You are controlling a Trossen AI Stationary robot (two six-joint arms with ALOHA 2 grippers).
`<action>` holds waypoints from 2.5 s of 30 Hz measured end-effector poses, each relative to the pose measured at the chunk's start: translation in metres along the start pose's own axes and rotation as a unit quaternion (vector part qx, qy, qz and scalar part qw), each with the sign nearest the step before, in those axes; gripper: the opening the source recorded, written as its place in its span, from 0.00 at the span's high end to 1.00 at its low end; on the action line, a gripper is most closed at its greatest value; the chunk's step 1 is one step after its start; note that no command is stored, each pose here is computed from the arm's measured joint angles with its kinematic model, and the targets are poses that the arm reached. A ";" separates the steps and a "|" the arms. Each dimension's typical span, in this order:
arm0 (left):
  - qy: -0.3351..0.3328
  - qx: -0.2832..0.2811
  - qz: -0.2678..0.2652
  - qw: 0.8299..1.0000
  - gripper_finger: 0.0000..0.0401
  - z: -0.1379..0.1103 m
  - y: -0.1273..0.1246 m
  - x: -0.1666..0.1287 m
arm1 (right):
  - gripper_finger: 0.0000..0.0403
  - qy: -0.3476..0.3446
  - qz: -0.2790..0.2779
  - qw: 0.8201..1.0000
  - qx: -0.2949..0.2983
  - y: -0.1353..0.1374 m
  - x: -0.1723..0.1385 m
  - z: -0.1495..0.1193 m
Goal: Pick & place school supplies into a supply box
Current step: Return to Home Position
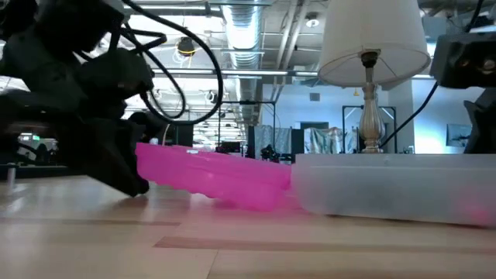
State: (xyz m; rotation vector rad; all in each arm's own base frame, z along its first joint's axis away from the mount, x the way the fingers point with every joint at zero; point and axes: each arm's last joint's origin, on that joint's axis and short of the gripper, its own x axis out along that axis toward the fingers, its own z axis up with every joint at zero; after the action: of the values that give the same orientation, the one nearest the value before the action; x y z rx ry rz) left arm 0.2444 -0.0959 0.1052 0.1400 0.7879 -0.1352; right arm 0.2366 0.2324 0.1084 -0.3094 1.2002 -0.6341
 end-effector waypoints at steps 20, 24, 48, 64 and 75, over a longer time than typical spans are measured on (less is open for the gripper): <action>-0.009 -0.021 0.065 0.998 0.85 0.004 0.028 0.004 | 0.81 0.009 -0.007 0.999 -0.030 -0.006 0.009 0.012; -0.021 -0.019 0.058 0.998 0.85 0.006 0.028 0.004 | 0.81 0.009 -0.012 0.999 -0.041 -0.009 0.015 0.019; -0.033 -0.018 -0.019 0.999 0.85 0.008 0.012 0.003 | 0.84 -0.003 -0.011 0.997 -0.076 -0.016 0.032 0.041; -0.030 -0.002 -0.023 0.999 0.85 0.007 0.007 0.002 | 0.99 -0.007 -0.001 0.996 -0.090 -0.013 0.031 0.041; -0.040 0.005 -0.015 0.999 0.85 0.010 0.007 -0.003 | 1.00 -0.010 -0.005 0.995 -0.100 -0.014 0.031 0.041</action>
State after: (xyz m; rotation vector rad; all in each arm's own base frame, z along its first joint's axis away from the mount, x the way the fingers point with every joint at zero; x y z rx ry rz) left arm 0.2510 -0.0907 0.1149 0.1317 0.7102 -0.1725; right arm 0.2780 0.1987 0.1065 -0.4890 1.2463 -0.5186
